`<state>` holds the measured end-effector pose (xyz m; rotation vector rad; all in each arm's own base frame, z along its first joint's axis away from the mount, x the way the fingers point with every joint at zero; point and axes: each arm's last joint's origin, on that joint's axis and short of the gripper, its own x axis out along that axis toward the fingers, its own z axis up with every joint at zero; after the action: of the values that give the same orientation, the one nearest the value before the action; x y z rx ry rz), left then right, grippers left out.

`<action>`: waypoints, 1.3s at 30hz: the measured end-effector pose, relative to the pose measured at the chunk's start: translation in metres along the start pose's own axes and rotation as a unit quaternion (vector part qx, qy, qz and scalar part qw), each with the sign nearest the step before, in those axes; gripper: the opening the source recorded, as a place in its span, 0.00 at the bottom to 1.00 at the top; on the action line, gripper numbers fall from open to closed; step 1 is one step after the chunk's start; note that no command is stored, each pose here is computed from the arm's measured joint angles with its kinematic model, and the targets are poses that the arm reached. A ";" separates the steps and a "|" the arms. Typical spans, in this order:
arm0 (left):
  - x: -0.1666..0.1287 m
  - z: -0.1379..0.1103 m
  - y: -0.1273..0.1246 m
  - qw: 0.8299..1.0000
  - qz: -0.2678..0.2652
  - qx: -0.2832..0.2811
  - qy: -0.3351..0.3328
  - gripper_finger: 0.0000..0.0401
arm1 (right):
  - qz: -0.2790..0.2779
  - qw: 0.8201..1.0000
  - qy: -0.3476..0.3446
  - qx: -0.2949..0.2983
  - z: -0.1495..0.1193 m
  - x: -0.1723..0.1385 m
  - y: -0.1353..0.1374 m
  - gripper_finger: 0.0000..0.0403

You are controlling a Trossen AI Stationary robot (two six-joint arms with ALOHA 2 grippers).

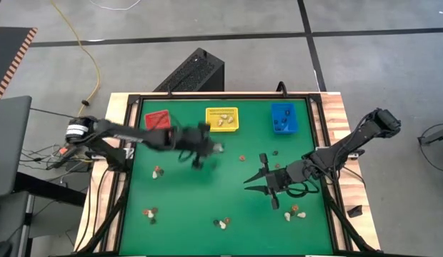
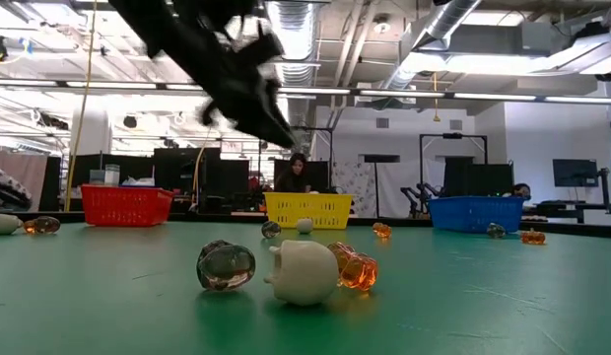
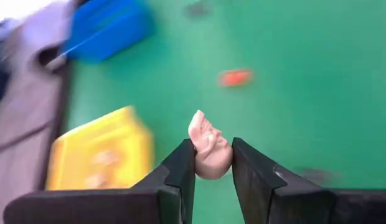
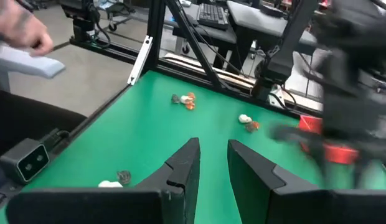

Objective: Sort Halloween decoration
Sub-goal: Put the white skull toy into the yellow bin

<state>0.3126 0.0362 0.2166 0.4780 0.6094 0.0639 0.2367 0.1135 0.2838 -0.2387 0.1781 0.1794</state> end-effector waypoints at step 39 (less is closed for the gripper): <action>-0.073 0.004 0.024 0.966 -0.023 -0.212 -0.143 0.41 | -0.002 0.915 0.231 0.332 -0.040 -0.023 0.037 0.28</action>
<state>0.2566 0.0414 0.2695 0.0528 0.3094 0.0772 0.2008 0.1351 0.2420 0.4051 0.6940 0.0462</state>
